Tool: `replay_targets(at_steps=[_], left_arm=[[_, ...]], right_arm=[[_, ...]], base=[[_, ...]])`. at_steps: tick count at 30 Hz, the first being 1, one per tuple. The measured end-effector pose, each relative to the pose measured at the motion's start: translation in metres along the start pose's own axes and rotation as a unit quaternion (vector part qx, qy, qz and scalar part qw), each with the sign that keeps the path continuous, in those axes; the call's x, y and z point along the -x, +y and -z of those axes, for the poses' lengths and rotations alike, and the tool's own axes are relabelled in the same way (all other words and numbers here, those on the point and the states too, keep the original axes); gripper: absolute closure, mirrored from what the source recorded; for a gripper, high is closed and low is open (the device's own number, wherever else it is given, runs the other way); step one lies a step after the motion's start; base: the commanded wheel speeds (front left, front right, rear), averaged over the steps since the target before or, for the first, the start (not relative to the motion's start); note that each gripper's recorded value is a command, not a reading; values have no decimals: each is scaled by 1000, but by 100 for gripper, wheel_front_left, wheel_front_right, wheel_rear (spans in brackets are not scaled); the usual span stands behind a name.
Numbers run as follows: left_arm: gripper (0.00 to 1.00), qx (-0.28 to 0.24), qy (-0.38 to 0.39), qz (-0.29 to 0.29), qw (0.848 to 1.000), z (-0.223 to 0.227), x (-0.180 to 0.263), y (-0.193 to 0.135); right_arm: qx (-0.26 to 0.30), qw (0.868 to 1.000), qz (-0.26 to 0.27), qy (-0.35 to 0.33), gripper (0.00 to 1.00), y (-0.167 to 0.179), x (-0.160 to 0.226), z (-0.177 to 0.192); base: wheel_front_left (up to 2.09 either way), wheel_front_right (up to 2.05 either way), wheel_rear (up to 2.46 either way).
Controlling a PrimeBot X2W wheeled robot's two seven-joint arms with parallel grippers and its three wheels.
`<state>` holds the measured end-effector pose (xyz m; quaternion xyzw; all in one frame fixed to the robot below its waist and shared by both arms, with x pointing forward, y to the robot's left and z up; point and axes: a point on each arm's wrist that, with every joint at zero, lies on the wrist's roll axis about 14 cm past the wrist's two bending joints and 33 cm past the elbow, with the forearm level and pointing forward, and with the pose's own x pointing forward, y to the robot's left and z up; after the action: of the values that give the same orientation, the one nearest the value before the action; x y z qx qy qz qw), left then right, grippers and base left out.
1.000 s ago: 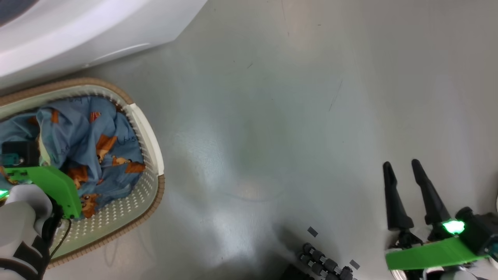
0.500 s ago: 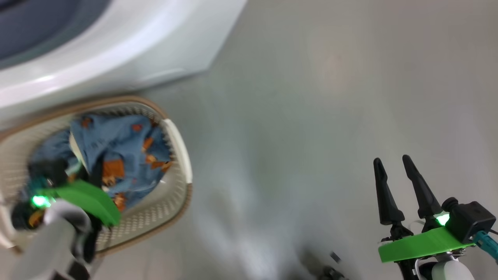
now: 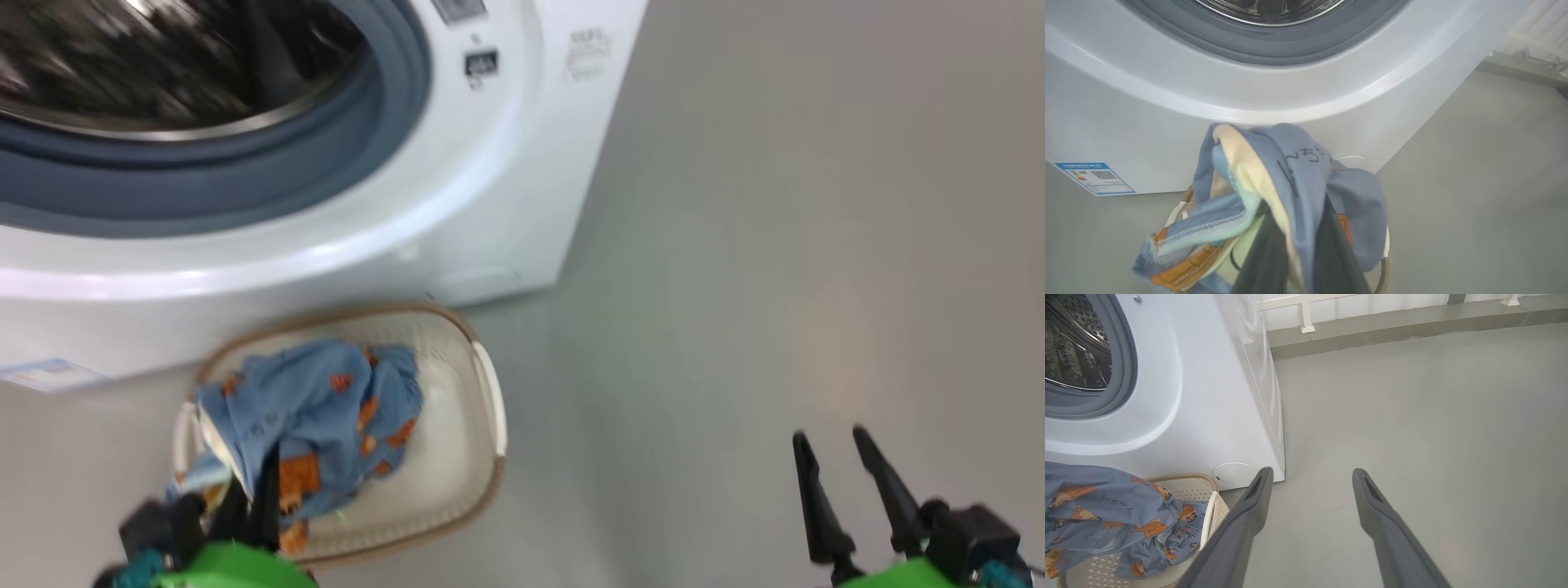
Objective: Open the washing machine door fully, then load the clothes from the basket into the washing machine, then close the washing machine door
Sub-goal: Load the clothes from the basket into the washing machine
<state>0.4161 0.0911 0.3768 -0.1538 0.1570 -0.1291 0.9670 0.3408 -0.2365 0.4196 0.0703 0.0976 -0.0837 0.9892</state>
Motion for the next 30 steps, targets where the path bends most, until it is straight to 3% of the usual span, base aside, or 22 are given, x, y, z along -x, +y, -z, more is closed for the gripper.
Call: replay_targets(at_steps=[13, 30], left_arm=[[100, -40, -102, -51, 993, -49, 106, -4], [100, -56, -181, -71, 979, -77, 168, -6]], right_arm=[[19, 998, -39, -41, 0, 14, 55, -18], [22, 993, -49, -110, 0, 13, 80, -49]], base=[[0, 0, 0], [0, 0, 0]])
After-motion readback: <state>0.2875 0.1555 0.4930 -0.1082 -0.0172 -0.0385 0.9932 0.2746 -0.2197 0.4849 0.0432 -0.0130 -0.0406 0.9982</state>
